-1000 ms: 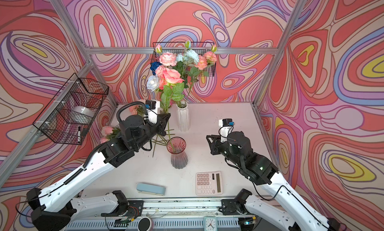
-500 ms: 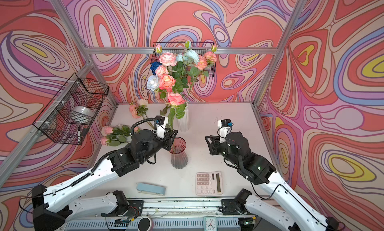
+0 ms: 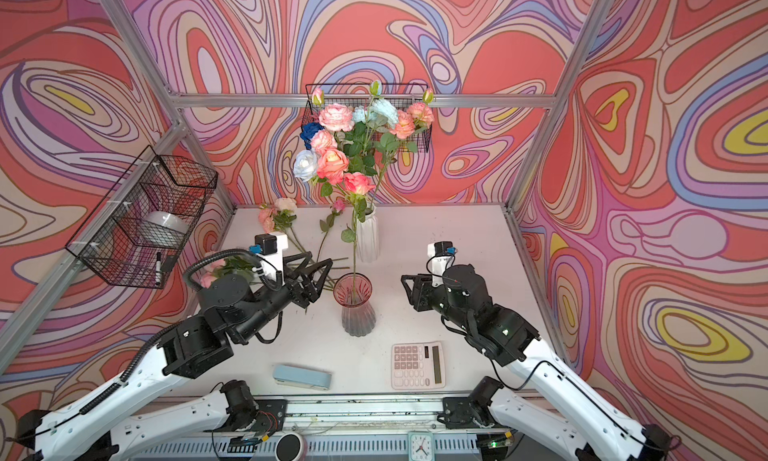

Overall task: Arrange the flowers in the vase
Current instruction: 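Lower the pink rose stem into the pink glass vase with the left gripper, then open the left gripper and move it back to the loose stems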

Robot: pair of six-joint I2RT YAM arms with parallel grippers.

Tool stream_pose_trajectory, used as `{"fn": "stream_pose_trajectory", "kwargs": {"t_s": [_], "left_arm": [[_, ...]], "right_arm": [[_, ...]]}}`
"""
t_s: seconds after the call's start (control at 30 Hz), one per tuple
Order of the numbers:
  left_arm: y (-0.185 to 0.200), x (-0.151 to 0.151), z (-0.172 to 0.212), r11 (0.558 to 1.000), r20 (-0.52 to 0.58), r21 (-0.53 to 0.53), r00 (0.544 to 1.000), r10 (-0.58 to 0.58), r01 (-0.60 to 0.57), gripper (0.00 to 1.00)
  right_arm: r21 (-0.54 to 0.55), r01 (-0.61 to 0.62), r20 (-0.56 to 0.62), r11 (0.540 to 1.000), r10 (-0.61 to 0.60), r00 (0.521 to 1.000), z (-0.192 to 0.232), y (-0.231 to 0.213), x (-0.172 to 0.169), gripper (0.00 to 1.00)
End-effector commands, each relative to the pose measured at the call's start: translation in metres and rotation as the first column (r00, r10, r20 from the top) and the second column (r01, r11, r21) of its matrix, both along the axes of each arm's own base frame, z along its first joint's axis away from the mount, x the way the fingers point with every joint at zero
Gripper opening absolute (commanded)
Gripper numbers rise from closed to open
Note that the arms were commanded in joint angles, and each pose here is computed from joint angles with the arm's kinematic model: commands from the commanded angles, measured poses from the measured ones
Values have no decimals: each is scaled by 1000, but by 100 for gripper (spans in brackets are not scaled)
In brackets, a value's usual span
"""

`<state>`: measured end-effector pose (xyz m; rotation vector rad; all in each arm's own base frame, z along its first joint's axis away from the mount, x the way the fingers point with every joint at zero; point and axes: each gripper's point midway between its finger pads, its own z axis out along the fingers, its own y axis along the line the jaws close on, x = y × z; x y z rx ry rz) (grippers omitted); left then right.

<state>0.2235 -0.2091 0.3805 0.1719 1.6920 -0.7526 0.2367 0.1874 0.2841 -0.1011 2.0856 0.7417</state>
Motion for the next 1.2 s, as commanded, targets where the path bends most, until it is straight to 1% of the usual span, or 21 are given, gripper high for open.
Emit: {"fn": "stream_pose_trajectory", "kwargs": {"t_s": [0.0,0.03,0.13,0.17,0.23,0.33,0.4,0.47,0.5,0.63,0.67,0.8,0.83,0.97,1.1,1.17], "left_arm": [[29,7,-41,987,-99,46,982,158,-154,73],[38,8,-56,979,-123,80,973,198,-189,75],[58,11,-84,959,-182,112,943,279,-262,74],[68,14,-95,948,-215,118,924,316,-297,73],[79,22,-117,942,-283,110,899,335,-317,73],[94,45,-158,934,-422,91,836,350,-345,72],[99,62,-185,930,-528,89,775,348,-357,69],[101,83,-206,923,-589,108,725,358,-368,67],[100,96,-208,921,-588,111,722,363,-373,67],[94,145,-222,908,-596,184,691,408,-377,67],[95,157,-230,900,-607,221,669,428,-375,68],[96,205,-248,885,-626,303,626,465,-355,69],[97,213,-254,879,-639,333,604,477,-342,69],[97,246,-273,853,-632,442,579,515,-277,68],[102,264,-296,813,-627,537,538,563,-225,67],[101,271,-308,806,-634,558,527,567,-196,66]], "right_arm": [[19,-38,8,999,38,999,-6,10,1,51],[17,-39,4,999,39,999,-9,11,2,50],[16,-44,-9,999,45,999,-16,14,3,47],[17,-44,-9,999,44,999,-18,15,3,46],[19,-43,-9,999,43,999,-19,15,4,45],[19,-46,-9,999,46,999,-20,17,5,44],[20,-48,-9,999,48,999,-20,17,6,44],[18,-49,-8,999,50,999,-20,18,6,44],[20,-52,-9,998,52,999,-20,18,5,43],[17,-45,-2,999,45,999,-19,16,5,43],[16,-45,-2,999,45,999,-19,15,5,43],[9,-43,3,999,43,999,-17,12,3,43],[9,-43,8,999,43,999,-16,11,1,43],[3,-27,20,1000,27,999,-13,4,-1,43],[-4,-15,27,1000,16,1000,-10,-1,-3,43],[-7,-9,32,1000,9,999,-9,-3,-3,43]]}}
